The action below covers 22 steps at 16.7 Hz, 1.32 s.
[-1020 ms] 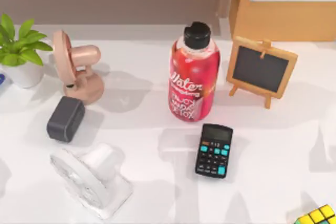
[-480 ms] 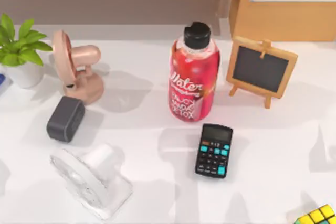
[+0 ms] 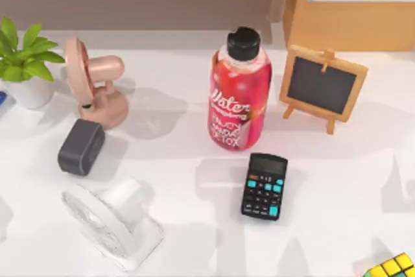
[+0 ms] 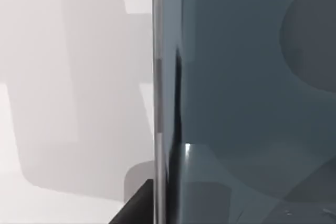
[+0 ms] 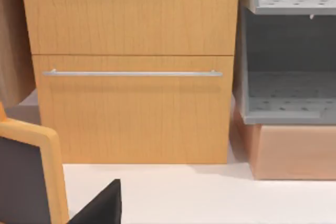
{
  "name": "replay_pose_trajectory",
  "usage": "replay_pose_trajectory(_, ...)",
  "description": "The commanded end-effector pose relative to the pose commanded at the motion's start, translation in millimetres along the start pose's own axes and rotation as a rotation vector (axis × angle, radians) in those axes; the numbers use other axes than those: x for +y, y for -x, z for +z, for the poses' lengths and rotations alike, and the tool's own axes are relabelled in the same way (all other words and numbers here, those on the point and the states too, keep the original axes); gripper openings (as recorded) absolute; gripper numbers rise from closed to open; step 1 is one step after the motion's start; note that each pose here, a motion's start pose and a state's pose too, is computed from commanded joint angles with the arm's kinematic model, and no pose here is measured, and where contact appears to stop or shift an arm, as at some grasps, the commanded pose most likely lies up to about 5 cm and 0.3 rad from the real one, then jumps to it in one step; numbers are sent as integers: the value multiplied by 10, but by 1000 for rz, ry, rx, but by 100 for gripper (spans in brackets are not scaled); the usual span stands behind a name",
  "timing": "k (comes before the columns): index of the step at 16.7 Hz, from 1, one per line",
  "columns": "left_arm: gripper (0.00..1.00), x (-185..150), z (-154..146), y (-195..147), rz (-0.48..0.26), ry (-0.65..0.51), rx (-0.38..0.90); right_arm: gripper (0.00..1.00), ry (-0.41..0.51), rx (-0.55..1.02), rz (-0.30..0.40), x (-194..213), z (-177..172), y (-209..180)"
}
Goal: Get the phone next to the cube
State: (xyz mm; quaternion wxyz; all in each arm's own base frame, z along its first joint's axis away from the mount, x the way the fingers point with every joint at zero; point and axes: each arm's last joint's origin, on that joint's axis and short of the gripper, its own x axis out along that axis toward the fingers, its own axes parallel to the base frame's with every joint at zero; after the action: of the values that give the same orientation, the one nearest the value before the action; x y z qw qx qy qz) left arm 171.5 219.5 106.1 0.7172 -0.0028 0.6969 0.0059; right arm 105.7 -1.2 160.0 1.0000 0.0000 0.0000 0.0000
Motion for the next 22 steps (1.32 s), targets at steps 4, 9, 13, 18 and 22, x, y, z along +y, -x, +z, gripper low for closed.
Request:
replay_pose_trajectory(4,0,0,0,0,0,0,0,100,0,0,0,0,0,0)
replay_pose_trajectory(9,0,0,0,0,0,0,0,100,0,0,0,0,0,0)
replay_pose_trajectory(13,0,-8,5,160,-4,7,-12,100,0,0,0,0,0,0)
replay_pose_trajectory(18,0,-10,7,275,-4,7,-12,100,0,0,0,0,0,0)
replay_pose_trajectory(22,0,-30,63,357,9,6,-29,100,0,0,0,0,0,0)
